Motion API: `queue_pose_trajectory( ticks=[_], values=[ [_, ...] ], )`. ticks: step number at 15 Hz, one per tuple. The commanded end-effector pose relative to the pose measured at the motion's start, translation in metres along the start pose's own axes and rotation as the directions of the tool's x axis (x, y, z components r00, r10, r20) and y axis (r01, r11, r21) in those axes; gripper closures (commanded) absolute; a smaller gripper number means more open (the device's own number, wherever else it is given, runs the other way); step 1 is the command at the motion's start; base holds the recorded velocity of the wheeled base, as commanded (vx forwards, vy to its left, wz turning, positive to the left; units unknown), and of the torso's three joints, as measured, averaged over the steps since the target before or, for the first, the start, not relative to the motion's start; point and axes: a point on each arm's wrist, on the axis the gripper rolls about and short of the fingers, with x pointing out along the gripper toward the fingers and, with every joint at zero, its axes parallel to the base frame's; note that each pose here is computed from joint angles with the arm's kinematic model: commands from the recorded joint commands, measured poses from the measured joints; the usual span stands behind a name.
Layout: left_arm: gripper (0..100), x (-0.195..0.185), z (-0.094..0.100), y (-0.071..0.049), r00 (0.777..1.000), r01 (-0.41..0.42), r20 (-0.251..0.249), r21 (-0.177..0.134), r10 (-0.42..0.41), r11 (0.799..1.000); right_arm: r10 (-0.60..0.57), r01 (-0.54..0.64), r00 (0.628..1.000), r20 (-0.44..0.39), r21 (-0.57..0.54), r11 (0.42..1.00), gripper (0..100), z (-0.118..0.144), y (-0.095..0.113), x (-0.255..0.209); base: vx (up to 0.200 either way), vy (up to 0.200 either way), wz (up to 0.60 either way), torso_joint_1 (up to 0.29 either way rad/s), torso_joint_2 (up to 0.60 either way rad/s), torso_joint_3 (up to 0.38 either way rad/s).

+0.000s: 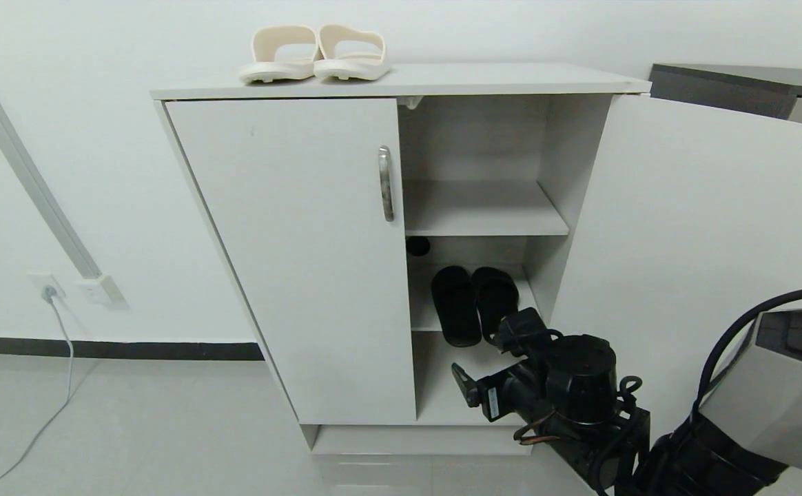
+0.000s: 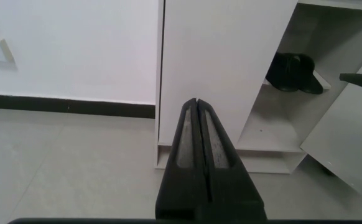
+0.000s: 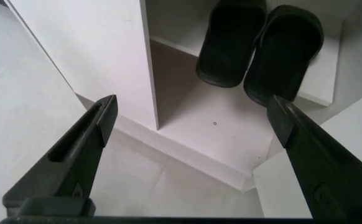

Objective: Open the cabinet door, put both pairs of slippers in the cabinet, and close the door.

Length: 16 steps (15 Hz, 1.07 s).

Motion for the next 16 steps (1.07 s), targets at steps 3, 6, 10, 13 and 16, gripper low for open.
queue_pose_trajectory(
  ticks=[3, 6, 10, 13, 16],
  values=[
    [100, 0.0001, 0.0, 0.0, 1.0, -0.001, -0.001, -0.001, 0.001, 1.0, 0.001, -0.001, 1.0, -0.007, -0.004, 1.0, 0, -0.0034, -0.0001, -0.0005, 0.0, 0.2, 0.0, 0.002, 0.0, 0.009],
    [100, 0.0001, 0.0, 0.0, 1.0, 0.001, -0.001, -0.001, -0.001, 1.0, 0.001, -0.001, 1.0, -0.007, -0.004, 1.0, 0, -0.0034, -0.0001, -0.0005, 0.0, 0.2, 0.0, -0.002, 0.0, 0.009],
    [100, 0.0001, 0.0, 0.0, 1.0, -0.001, -0.001, -0.001, 0.001, 1.0, 0.002, -0.002, 1.0, -0.007, -0.004, 1.0, 0, -0.005, 0.0002, 0.0001, 0.0, 0.2, 0.0, 0.004, 0.0, 0.001],
    [100, 0.0002, 0.0, 0.0, 1.0, -0.001, -0.002, -0.002, 0.001, 1.0, 0.002, -0.002, 1.0, 0.001, -0.001, 1.0, 0, -0.0056, -0.0005, -0.0015, 0.0, 0.133, 0.0, 0.003, 0.0, -0.002],
    [100, 0.0001, 0.0, 0.0, 1.0, -0.001, -0.001, -0.002, 0.001, 1.0, 0.004, -0.004, 1.0, 0.003, -0.008, 1.0, 0, -0.0071, -0.0011, -0.0034, 0.0, 0.0, 0.0, 0.0, 0.0, 0.0]
  ],
)
